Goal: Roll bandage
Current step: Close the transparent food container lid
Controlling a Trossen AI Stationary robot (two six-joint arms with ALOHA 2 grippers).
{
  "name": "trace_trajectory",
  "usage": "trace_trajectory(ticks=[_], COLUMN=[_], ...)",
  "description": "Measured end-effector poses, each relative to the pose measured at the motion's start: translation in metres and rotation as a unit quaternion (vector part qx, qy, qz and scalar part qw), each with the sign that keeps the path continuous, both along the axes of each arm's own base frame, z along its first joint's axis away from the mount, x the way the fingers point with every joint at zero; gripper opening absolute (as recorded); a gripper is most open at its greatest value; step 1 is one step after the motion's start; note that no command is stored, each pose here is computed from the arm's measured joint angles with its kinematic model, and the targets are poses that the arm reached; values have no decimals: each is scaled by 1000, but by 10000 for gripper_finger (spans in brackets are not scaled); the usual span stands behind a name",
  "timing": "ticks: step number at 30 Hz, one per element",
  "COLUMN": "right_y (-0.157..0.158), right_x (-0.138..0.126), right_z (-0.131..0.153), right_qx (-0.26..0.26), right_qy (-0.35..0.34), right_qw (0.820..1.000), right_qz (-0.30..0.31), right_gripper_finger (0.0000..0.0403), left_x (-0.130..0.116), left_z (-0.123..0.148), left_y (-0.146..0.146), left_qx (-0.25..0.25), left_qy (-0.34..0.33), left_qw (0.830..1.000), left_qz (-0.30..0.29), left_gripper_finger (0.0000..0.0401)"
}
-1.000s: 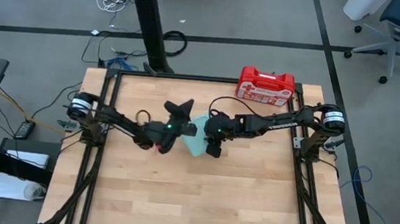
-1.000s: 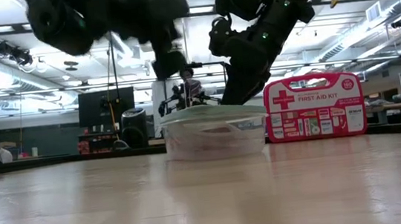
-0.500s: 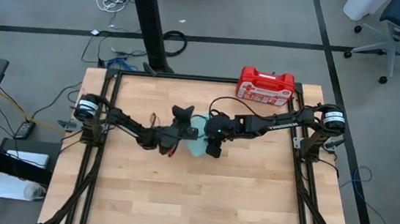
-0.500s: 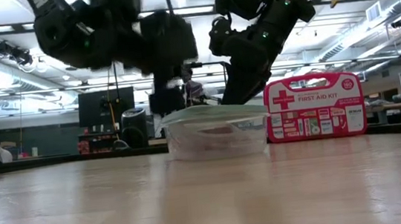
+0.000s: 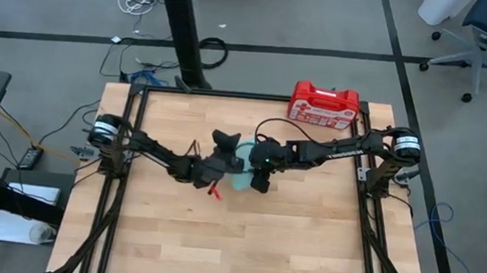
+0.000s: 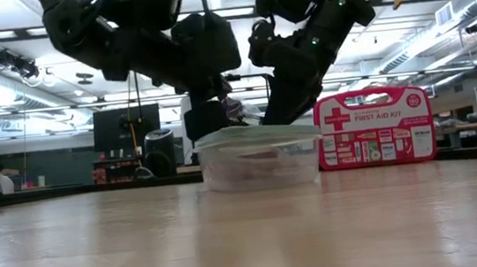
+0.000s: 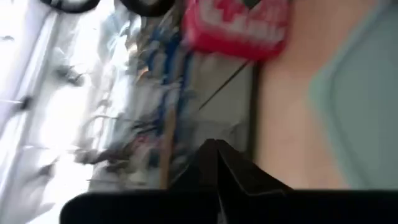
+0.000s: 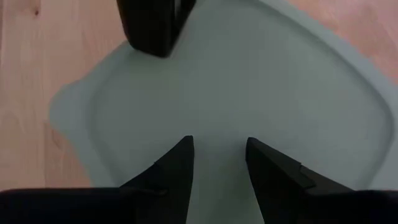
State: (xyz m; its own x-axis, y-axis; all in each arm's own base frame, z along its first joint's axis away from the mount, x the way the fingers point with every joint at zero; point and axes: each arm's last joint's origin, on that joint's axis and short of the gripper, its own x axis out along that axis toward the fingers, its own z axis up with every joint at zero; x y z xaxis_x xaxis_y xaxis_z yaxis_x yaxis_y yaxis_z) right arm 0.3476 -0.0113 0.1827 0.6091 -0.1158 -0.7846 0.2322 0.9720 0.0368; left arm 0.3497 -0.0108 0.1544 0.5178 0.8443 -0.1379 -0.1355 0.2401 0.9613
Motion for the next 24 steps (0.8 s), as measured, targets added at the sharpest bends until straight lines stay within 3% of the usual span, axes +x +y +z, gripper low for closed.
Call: trace_trajectory(ticks=[2, 5, 9, 12, 15, 18, 19, 21, 24], right_y=[0, -1, -1, -1, -1, 0, 1, 3, 3], right_x=[0, 1, 1, 1, 1, 2, 1, 2, 2], right_z=[1, 2, 2, 2, 2, 3, 3, 3, 3], right_qx=[-2, 1, 3, 5, 6, 6, 6, 4, 1], right_qy=[-1, -3, -2, -2, -3, -4, -3, -3, -5], right_qw=[1000, 1000, 1000, 1000, 1000, 1000, 1000, 1000, 1000], right_qz=[0, 0, 1, -2, -3, -2, -2, 0, 1], right_gripper_finger=[149, 149, 149, 149, 149, 149, 149, 149, 149], left_x=[2, 1, -3, -6, -3, 1, 3, 5, 5], left_z=[8, 27, 66, 74, 60, 11, 5, 5, 21], left_y=[-3, -11, -20, -20, -13, 2, 4, 4, -1], left_qx=[22, 52, 92, 104, 67, -19, -39, -36, 2], left_qy=[-14, -38, -123, -155, -145, -51, -34, -54, -55], left_qw=[1000, 998, 988, 982, 986, 997, 997, 998, 998], left_qz=[18, -7, -32, -33, -36, -61, -57, -7, -7], left_gripper_finger=[0, 0, 0, 0, 0, 0, 0, 0, 0])
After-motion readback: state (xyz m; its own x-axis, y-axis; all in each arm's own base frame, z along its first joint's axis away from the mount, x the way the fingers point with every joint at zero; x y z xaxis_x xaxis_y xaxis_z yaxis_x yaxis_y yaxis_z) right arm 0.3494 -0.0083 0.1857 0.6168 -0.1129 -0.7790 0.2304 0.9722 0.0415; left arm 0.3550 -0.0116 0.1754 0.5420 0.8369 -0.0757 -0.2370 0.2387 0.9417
